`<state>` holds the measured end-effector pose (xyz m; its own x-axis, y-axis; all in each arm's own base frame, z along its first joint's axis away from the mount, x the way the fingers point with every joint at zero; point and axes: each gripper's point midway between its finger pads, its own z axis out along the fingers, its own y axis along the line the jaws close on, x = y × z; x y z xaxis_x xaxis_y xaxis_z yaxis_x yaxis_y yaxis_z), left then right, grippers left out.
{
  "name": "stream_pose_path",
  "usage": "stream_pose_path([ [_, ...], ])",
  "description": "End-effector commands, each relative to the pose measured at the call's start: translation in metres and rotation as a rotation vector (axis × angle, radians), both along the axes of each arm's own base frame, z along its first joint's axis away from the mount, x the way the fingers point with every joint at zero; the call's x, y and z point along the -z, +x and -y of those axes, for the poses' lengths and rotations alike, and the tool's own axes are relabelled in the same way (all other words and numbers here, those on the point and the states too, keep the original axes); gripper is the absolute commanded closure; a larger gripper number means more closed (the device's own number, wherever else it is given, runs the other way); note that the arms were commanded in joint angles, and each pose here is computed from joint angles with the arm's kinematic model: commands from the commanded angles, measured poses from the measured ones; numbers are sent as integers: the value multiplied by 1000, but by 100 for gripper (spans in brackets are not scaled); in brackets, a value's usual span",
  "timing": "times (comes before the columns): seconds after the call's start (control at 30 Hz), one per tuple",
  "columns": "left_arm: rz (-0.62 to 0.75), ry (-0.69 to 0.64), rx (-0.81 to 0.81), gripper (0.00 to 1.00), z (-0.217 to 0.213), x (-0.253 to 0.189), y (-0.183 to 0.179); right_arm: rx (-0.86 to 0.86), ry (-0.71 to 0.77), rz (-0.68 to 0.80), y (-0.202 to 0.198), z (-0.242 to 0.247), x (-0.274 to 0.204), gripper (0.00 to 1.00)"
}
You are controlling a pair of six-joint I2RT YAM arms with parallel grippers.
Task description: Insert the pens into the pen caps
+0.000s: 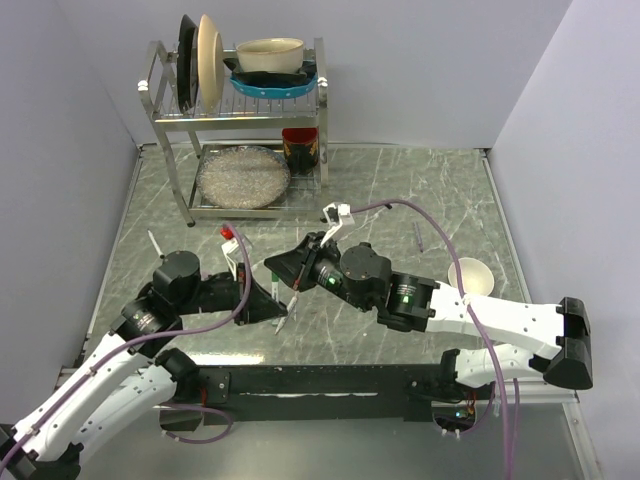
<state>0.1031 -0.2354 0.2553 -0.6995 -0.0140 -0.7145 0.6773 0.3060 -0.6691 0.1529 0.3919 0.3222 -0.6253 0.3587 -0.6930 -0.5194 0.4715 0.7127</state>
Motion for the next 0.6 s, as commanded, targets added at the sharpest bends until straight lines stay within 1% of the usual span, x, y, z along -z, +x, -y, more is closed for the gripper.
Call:
stream_pose_path([
  [0.0,313,-224,-389,99,-20,-111,75,-459,-271,-251,-135,-4,90,100],
  [0.17,296,-219,-427,99,-22,-110,83,-497,-257,-319,-152,-13,86,100],
  [0.27,302,-221,-436,99,-24,-111,85,-505,-267,-332,-156,-11,88,100],
  [0.37,324,-213,-419,99,-25,-118,84,-548,-253,-283,-160,-7,87,100],
  [0.47,335,-209,-403,99,-27,-121,82,-570,-297,-251,-162,7,97,100],
  [0.5,326,-196,-408,99,-28,-118,84,-587,-299,-245,-164,8,95,100],
  [0.57,310,-185,-425,99,-30,-114,87,-603,-349,-247,-167,13,102,100],
])
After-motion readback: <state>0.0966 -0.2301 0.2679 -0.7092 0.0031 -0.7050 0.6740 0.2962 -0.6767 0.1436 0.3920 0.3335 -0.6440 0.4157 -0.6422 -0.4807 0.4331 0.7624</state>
